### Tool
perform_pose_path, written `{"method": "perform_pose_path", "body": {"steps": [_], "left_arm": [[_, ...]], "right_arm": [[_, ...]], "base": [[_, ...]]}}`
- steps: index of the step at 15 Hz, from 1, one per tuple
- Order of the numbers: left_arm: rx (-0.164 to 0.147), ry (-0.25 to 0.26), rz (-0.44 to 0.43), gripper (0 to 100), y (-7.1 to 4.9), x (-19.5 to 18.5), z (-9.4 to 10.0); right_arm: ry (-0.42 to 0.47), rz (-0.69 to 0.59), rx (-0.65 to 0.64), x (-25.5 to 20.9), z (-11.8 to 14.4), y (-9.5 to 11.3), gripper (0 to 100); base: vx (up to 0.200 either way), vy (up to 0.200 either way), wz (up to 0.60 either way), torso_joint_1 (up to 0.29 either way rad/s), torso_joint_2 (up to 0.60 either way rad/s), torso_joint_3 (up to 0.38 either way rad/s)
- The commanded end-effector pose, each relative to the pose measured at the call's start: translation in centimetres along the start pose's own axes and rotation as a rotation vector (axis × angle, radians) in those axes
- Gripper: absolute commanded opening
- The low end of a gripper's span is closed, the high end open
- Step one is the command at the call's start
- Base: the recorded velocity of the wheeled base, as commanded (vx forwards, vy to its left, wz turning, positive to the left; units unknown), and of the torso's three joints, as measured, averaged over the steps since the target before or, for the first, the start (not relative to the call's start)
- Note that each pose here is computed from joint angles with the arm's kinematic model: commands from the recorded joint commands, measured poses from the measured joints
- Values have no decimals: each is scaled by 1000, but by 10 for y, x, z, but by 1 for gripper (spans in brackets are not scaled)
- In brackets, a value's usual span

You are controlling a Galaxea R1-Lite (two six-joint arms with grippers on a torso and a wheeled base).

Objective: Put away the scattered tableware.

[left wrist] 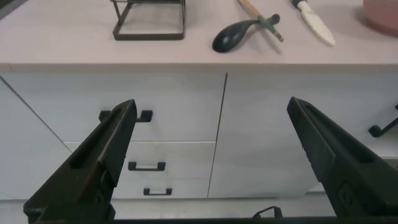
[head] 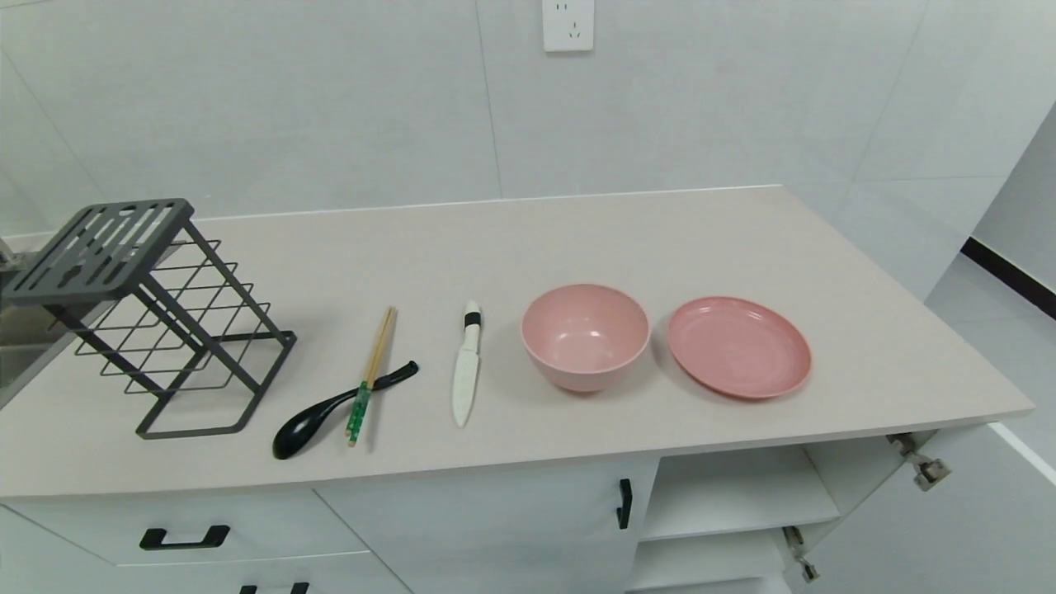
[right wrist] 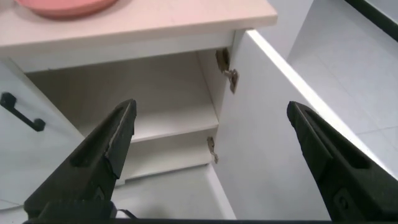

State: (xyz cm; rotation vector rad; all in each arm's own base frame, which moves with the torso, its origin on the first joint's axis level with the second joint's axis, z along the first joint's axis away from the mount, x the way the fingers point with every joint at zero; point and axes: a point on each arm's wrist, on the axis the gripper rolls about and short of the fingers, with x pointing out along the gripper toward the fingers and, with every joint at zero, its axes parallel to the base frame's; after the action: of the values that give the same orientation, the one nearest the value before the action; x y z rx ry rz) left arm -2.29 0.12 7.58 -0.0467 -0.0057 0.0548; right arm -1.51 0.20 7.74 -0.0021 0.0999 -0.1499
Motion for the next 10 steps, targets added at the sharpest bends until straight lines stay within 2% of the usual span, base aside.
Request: {"method": "perform_pose_path", "body": {"steps": [1, 10], "left_arm": [[-1, 0, 0, 100, 0, 0, 0], [1, 1, 2, 100, 0, 0, 0]], "right_arm": [[2, 0, 0, 0, 0, 0, 100], [2, 3, -2, 0, 0, 0, 100]], "base": [[0, 0, 0, 286, -535, -256], [0, 0, 0, 291, -561, -272]]}}
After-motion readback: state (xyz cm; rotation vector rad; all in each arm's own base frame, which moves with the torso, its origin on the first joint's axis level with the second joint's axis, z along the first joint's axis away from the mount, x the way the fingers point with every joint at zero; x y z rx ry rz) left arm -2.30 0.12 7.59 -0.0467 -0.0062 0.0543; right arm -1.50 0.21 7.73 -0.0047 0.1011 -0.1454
